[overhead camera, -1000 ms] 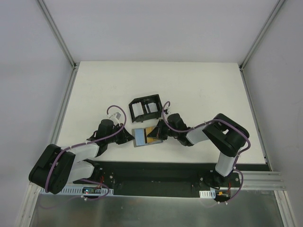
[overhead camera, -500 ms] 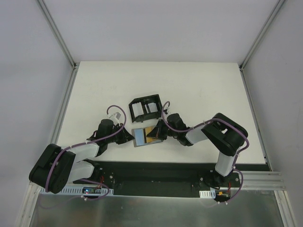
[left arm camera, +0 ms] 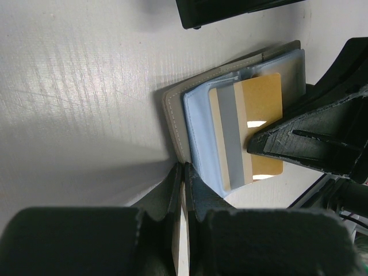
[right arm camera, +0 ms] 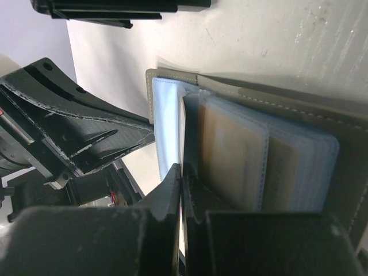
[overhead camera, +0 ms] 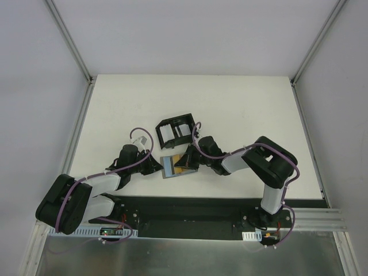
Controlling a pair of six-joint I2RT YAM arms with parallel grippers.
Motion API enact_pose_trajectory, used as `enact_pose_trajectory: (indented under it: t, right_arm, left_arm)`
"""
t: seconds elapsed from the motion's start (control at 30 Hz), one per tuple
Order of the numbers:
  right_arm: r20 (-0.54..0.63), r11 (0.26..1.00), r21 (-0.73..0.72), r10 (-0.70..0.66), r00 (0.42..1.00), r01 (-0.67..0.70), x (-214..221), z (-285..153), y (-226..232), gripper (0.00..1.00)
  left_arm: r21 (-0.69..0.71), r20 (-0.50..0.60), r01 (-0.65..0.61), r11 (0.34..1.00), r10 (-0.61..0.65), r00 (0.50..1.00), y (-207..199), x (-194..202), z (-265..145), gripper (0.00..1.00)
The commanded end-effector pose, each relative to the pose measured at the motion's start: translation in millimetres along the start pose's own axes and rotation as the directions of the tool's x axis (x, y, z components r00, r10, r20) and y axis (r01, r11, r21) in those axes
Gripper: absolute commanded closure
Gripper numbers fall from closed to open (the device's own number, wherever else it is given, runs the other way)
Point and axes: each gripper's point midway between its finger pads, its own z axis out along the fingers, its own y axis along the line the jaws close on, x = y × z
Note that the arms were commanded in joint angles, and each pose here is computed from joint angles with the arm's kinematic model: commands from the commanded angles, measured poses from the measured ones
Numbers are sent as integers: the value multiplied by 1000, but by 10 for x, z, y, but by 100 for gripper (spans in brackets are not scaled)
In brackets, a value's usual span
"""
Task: Put the credit cards into the card holder
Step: Insert the credit card into the card holder.
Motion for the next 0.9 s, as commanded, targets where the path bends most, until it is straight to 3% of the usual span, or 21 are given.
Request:
enact_pose_trajectory:
  t: [0.0, 0.23, 0.43, 0.87]
  right_arm:
    - [-37, 999, -19, -27, 999, 27, 82, 54, 111, 98]
    - [17, 985, 115, -133, 991, 130, -52, -176, 10, 78]
    - [18, 954, 221, -213, 977, 204, -128, -276, -55, 67]
    - [-73, 909, 276, -304, 950, 312, -55, -182, 53, 62]
  left_arm:
    - [-71, -52, 6, 997, -10, 999, 170, 159, -6, 100]
    - [-66, -47, 7, 998, -10, 999, 167, 167, -24, 100]
    - [-62, -52, 3, 998, -6, 999, 159, 171, -22, 100]
    - [-57, -53, 0, 998, -3, 999, 146, 164, -16, 100]
